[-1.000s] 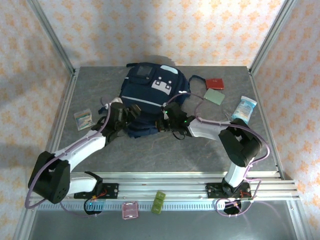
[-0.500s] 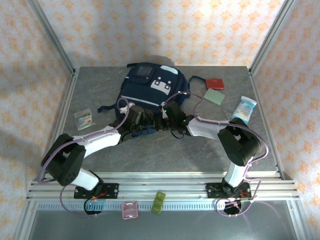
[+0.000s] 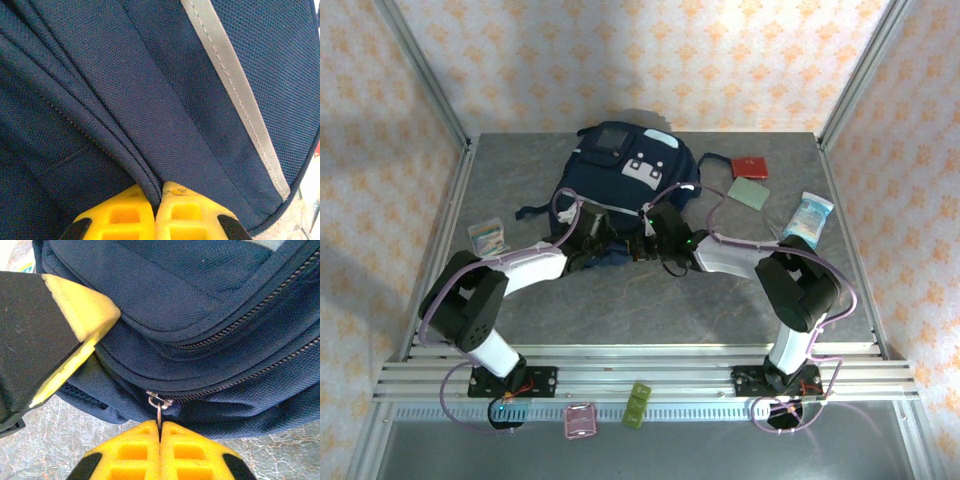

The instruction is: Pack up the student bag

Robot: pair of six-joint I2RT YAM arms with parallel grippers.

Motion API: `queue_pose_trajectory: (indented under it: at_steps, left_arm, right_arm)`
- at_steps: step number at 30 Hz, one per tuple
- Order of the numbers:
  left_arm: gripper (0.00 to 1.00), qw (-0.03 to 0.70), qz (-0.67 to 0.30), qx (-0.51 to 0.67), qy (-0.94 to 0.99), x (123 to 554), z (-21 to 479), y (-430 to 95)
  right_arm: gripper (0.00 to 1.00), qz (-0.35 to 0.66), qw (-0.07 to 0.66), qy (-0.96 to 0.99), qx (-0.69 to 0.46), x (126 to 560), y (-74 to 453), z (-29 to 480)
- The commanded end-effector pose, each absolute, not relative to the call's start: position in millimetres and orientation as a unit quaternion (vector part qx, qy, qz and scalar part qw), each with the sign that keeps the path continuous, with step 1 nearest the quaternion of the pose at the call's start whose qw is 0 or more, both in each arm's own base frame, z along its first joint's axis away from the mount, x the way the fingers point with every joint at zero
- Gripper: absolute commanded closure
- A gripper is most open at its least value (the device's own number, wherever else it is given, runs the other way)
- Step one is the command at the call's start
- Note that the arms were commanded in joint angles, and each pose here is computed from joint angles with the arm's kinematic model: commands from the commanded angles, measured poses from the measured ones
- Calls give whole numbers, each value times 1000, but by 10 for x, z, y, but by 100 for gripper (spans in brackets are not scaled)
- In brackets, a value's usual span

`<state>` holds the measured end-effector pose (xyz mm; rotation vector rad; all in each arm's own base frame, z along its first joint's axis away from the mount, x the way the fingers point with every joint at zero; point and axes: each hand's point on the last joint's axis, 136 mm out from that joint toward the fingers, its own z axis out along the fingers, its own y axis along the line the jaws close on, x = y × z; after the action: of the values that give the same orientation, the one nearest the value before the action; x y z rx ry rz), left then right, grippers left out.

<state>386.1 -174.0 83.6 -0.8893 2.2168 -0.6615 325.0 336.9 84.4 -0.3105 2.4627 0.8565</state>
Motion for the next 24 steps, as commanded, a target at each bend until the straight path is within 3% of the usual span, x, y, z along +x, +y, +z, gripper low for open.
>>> queue_pose_trajectory:
  at_steps: [1, 13, 18, 24]
  left_arm:
    - [100, 346, -266, -336, 835, 3875, 948, -1652]
    - [100, 346, -288, -326, 831, 3680, 968, -1552]
    - [100, 343, -300, -310, 834, 3685, 995, -1617]
    - [100, 345, -308, -288, 838, 3706, 1081, -1680]
  right_arm:
    - [100, 289, 253, 918, -96, 3363, 3171, 773]
    - [100, 167, 305, 932, 100, 4338, 1874, 656]
    - [100, 152, 317, 928, 126, 4627, 1799, 694]
    - [100, 199, 323, 918, 114, 4564, 1920, 872]
